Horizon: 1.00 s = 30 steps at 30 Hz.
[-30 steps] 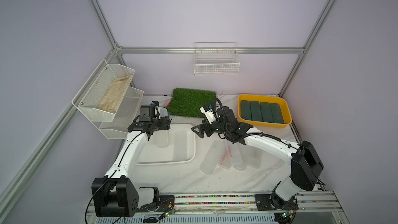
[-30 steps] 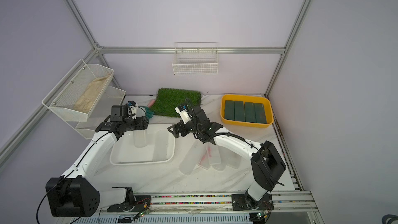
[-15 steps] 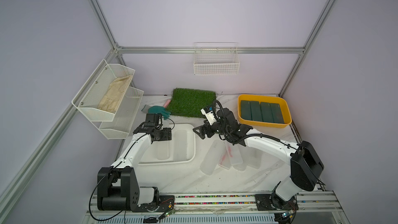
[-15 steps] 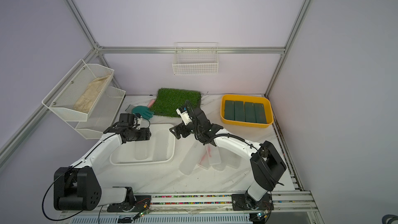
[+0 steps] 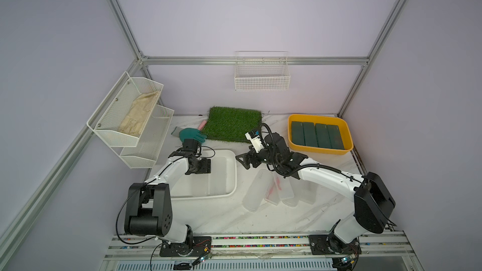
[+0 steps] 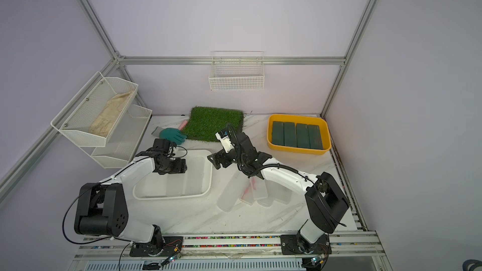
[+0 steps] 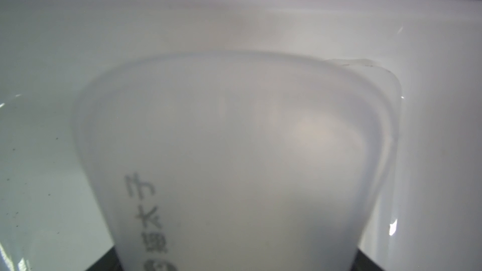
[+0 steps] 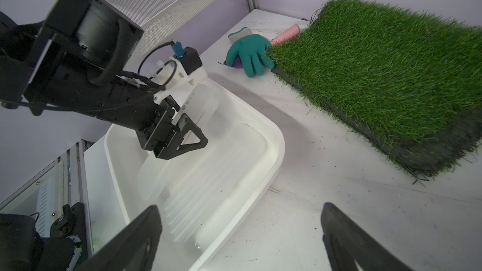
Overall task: Place the pencil cases by color into the storage box
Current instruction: Place the pencil case at the storage box.
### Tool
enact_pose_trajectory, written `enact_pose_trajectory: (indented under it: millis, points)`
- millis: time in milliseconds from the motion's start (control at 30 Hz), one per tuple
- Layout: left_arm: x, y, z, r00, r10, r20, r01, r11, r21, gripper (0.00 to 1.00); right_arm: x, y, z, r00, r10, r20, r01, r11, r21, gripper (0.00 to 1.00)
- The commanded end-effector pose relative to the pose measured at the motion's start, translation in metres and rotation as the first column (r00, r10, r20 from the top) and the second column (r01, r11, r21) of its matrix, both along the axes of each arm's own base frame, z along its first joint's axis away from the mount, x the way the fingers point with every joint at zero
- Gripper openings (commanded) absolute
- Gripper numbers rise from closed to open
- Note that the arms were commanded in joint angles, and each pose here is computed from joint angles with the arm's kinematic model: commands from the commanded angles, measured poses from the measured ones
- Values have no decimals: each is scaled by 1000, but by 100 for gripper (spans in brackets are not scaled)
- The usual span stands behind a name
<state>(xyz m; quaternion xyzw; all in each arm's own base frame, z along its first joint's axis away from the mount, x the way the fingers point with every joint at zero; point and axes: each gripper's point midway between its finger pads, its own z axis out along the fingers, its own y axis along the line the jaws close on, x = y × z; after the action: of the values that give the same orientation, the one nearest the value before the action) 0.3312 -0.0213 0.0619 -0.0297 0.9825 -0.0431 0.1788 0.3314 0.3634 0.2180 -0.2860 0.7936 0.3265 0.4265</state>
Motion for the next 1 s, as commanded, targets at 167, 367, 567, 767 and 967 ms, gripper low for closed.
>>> enact_pose_trajectory:
  millis: [167,367,567,767,967]
  points:
    - [7,0,-18,999,4,-41,-4,1000,8,82,-2,-2,11,999,9,53,-10,1000,17,97]
    - [15,1,-26,998,9,-60,-8,1000,15,87,-3,-3,9,998,12,57,-12,1000,9,96]
    - [23,0,-13,1000,21,-21,-20,1000,7,95,-3,-4,11,999,4,52,-5,1000,6,97]
    - [27,-13,3,999,29,31,-27,996,-82,97,-2,-9,18,999,-31,33,31,1000,-2,97]
    - [27,-23,14,993,104,63,-91,980,-178,98,-7,-22,24,998,-67,6,67,997,-25,97]
